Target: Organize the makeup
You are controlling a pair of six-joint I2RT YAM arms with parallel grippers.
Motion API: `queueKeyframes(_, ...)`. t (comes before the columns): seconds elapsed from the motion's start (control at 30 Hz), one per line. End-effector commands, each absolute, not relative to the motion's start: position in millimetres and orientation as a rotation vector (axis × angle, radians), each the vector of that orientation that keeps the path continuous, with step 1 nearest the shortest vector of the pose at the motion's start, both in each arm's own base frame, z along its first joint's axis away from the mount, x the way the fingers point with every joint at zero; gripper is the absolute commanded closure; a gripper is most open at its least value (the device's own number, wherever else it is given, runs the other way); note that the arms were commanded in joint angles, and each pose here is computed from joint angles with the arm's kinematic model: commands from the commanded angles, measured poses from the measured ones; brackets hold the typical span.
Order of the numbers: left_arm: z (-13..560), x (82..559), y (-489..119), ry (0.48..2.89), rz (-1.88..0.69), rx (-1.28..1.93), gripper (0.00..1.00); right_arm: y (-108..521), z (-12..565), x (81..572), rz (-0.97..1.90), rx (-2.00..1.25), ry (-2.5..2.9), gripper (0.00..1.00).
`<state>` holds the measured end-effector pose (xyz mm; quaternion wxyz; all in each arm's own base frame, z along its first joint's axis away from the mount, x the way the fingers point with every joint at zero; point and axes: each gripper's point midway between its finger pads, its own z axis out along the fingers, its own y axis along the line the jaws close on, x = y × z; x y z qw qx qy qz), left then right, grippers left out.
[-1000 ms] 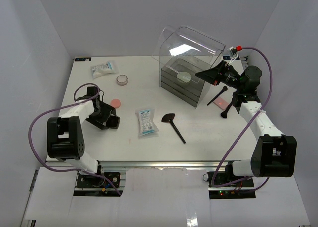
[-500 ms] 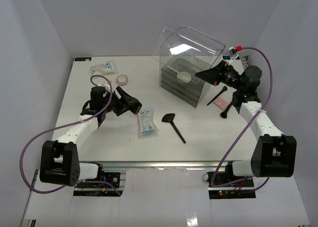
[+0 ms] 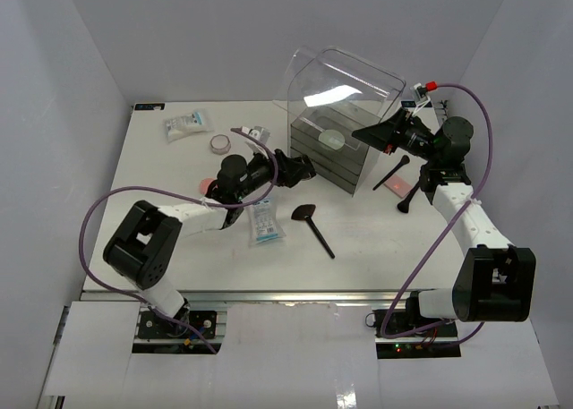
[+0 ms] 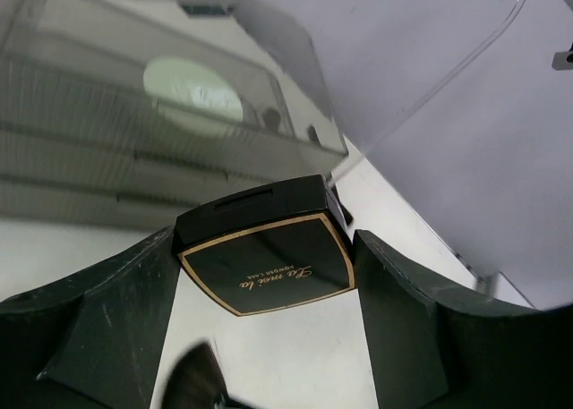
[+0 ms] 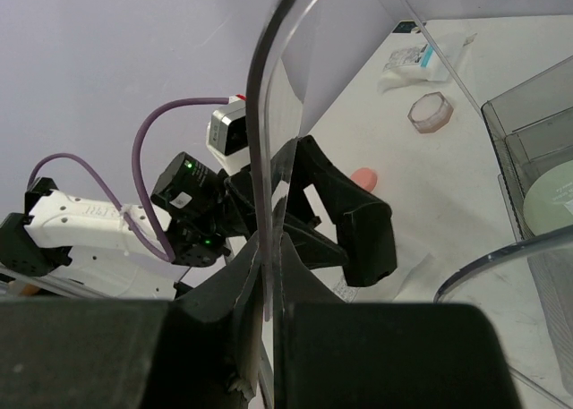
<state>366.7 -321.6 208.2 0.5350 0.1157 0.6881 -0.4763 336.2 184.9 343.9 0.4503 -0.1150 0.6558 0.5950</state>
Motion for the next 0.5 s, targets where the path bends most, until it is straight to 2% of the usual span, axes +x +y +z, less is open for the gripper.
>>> queueKeyframes(0.0, 274, 391, -334, 1.246, -0.989, 0.338, 0.90, 189, 386, 313, 1.460, -0.421, 1.509, 0.92)
queueKeyframes(0.23, 293, 405, -344, 1.017, -0.936, 0.271, 0.92, 189, 393, 313, 1.474, -0.415, 1.501, 0.92)
queueKeyframes(0.47, 307, 426, -365, 0.968, -0.910, 0.241, 0.90, 189, 400, 313, 1.486, -0.413, 1.490, 0.92)
